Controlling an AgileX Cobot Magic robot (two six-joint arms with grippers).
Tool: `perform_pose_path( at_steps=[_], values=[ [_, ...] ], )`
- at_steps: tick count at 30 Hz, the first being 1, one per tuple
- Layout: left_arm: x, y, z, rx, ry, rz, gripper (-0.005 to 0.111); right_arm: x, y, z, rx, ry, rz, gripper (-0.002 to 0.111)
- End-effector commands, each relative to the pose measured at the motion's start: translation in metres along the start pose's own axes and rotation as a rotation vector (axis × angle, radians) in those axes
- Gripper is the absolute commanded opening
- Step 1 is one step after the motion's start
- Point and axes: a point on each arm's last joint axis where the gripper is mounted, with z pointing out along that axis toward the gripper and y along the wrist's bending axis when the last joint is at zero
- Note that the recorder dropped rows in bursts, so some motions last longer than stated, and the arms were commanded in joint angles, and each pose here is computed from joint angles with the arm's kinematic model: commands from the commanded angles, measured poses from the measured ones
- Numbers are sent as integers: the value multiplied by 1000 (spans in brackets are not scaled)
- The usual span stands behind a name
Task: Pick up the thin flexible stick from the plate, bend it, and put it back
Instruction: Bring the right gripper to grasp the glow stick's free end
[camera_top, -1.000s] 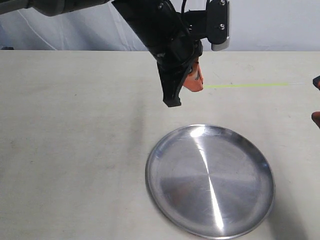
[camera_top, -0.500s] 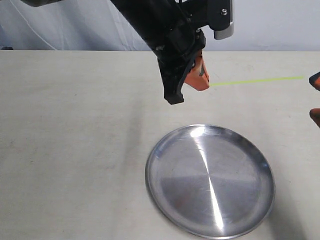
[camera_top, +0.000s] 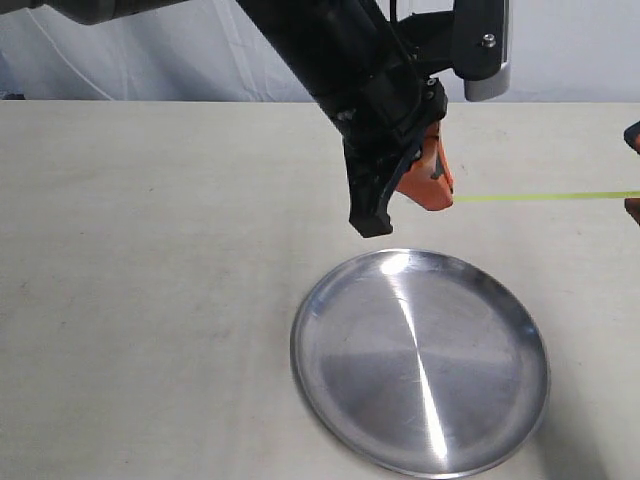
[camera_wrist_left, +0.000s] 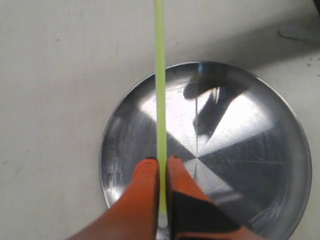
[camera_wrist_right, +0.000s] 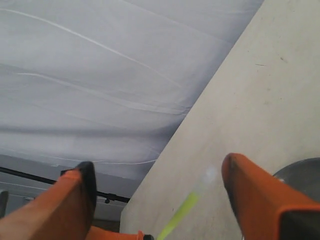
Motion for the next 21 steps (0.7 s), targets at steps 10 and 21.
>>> perform_pose_path(
  at_steps=[10,21],
  values=[
    [-10,-11,0,38,-6,25,0,-5,-1,1,31,-45,-20,-1],
    [-9,-16,0,86,5,4,0,-6,-2,1,37,-50,-41,-1]
  ],
)
